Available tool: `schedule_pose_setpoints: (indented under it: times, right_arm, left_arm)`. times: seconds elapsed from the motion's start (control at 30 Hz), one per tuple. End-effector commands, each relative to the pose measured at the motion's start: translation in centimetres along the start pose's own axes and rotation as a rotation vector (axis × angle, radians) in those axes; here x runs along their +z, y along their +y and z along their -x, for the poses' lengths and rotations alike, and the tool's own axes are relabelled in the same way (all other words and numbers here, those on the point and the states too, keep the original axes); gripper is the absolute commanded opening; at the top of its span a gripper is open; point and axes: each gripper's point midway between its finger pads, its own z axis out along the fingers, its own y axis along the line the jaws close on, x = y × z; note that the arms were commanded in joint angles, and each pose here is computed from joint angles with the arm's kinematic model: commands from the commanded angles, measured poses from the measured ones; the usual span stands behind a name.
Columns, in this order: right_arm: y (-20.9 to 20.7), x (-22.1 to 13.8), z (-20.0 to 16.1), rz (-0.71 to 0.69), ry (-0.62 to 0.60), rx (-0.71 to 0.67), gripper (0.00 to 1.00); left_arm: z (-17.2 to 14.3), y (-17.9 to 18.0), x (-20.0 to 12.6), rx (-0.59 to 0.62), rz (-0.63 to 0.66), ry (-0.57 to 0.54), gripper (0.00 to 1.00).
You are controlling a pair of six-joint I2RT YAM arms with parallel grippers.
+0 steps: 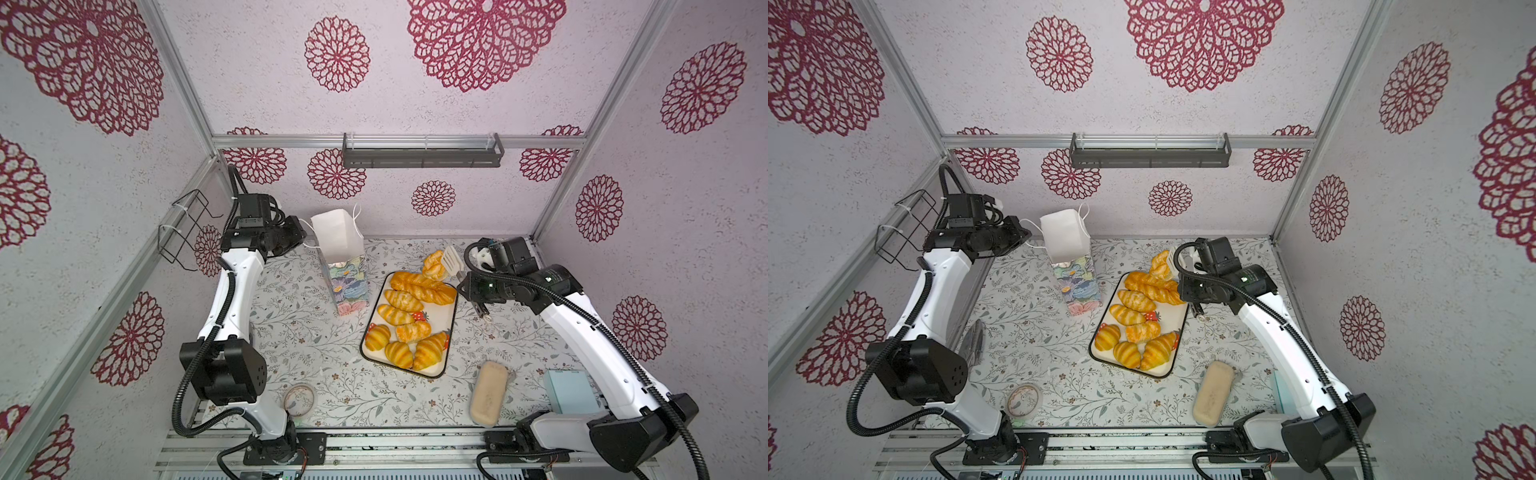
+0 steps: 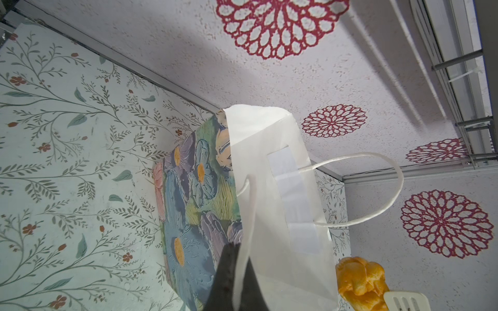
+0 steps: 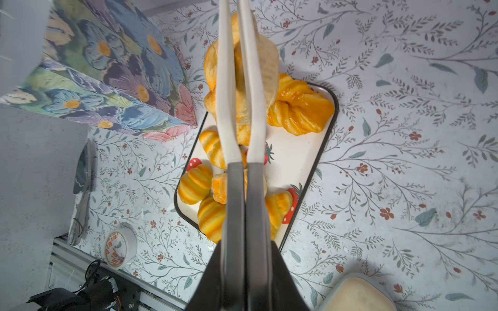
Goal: Pack bread into a paper bag
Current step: Pick up the bread from the tray, then place the bread in the paper bag.
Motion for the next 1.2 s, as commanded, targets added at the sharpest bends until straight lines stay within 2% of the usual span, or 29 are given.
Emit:
schedule_pose_setpoints:
  times: [0.0, 0.37, 0.63, 0.8, 1.17]
  right_arm:
    - [2.3, -2.0, 2.5, 0.031, -0.08, -0.062, 0.0]
    - [9.7, -4.2, 6.7, 0.105, -0.164, -0.197, 0.0]
    - [16.6, -4.3, 8.1, 0.211, -0.192, -0.286, 0.0]
    - [19.4, -2.3, 8.3, 0.268, -0.17, -0.312, 0.0]
    - [22.2, 1.1, 7.8, 0.35, -0.128, -0.318, 0.0]
  left_arm:
    - [0.2, 0.1, -0.1, -0.007, -0.011, -0.008, 0.0]
    - [0.2, 0.1, -0.1, -0.009, -0.015, -0.007, 0.0]
    - [0.1, 0.3, 0.1, -0.017, -0.017, -0.001, 0.0]
    - [0.0, 0.3, 0.2, -0.017, -0.017, 0.001, 0.0]
    - [0.1, 0.3, 0.1, -0.016, -0.019, -0.002, 0.0]
